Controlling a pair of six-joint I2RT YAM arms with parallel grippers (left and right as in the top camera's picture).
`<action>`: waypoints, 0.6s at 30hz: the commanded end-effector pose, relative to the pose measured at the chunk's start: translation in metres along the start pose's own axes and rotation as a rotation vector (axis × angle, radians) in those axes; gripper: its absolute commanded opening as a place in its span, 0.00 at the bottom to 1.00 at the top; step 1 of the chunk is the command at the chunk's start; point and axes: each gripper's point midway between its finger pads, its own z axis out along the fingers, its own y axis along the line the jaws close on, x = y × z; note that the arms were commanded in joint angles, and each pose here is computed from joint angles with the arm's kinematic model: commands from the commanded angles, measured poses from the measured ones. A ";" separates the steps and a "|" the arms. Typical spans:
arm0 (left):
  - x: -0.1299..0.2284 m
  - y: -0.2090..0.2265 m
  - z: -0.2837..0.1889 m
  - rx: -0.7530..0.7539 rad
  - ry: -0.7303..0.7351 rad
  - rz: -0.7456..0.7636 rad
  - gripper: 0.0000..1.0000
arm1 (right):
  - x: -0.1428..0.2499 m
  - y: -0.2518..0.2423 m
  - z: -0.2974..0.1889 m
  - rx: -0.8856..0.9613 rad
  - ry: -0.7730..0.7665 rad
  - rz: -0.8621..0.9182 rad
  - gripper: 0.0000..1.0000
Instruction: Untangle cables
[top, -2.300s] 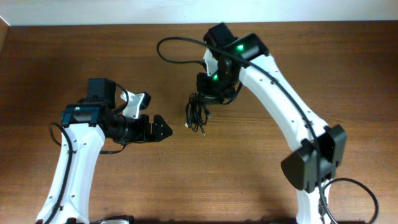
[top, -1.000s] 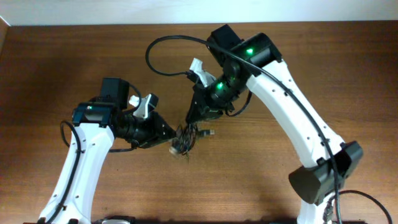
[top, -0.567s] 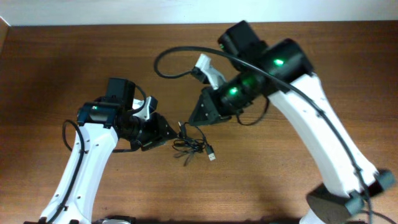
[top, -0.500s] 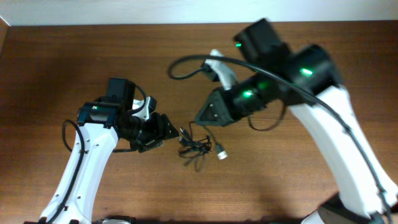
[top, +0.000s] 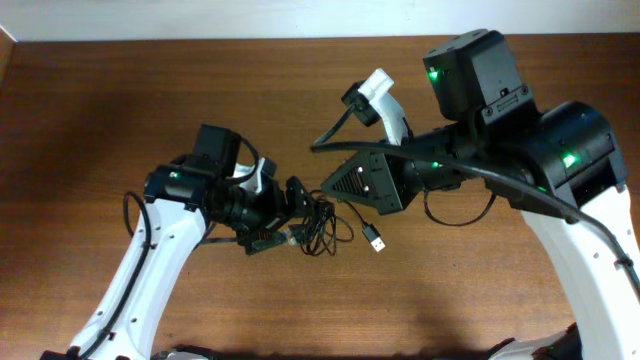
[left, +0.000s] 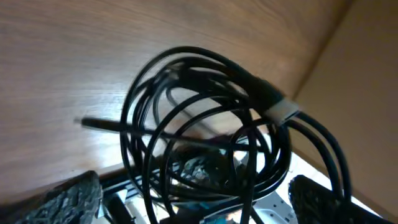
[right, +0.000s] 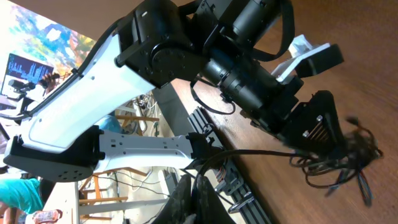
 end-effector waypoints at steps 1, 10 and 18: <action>0.004 -0.007 0.001 0.026 0.021 -0.006 0.90 | 0.002 0.007 -0.003 -0.026 0.002 -0.006 0.04; 0.040 -0.043 0.006 0.184 0.199 -0.015 0.64 | 0.001 0.004 -0.001 -0.022 0.007 0.000 0.04; 0.020 -0.017 0.014 0.018 0.070 0.006 0.44 | 0.000 -0.001 0.002 -0.004 0.010 0.007 0.04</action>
